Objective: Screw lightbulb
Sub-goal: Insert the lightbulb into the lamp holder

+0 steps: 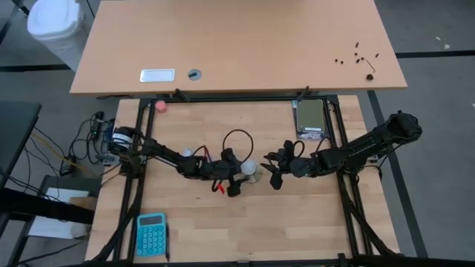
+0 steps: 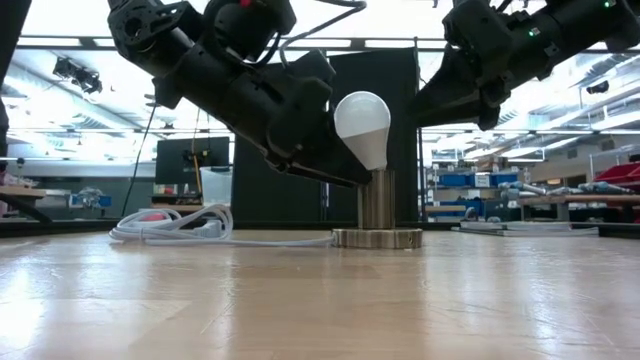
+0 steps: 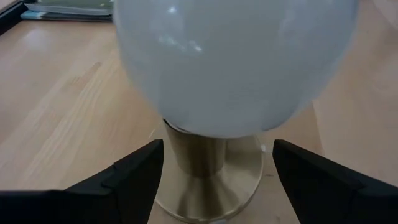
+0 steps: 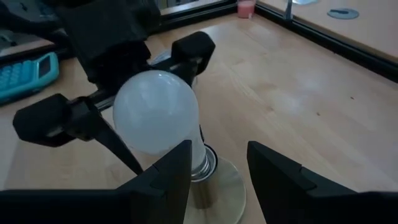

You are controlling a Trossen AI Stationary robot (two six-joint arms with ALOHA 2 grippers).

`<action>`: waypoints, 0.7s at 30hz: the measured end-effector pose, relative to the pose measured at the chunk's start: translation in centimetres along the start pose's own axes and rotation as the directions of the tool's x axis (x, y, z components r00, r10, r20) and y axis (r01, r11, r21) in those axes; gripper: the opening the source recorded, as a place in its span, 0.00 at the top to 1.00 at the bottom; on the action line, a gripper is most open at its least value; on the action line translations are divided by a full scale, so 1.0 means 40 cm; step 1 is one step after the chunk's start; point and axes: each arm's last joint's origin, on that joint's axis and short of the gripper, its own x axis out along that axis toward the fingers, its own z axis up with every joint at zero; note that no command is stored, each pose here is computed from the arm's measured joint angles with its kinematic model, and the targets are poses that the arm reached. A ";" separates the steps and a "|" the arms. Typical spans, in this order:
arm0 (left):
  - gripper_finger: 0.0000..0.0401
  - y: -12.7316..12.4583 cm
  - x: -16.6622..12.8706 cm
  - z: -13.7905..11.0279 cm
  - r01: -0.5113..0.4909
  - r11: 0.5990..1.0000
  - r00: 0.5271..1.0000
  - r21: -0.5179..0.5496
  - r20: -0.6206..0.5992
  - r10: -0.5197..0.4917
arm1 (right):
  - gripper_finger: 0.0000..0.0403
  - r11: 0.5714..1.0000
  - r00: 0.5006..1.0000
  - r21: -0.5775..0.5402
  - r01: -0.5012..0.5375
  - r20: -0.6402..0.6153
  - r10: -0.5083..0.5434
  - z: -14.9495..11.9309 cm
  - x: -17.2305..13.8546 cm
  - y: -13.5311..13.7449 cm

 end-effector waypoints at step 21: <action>0.23 0.000 0.084 -0.060 -0.067 0.998 0.990 0.011 0.124 0.065 | 0.58 1.000 1.000 -0.015 -0.005 0.003 0.005 0.000 -0.001 0.002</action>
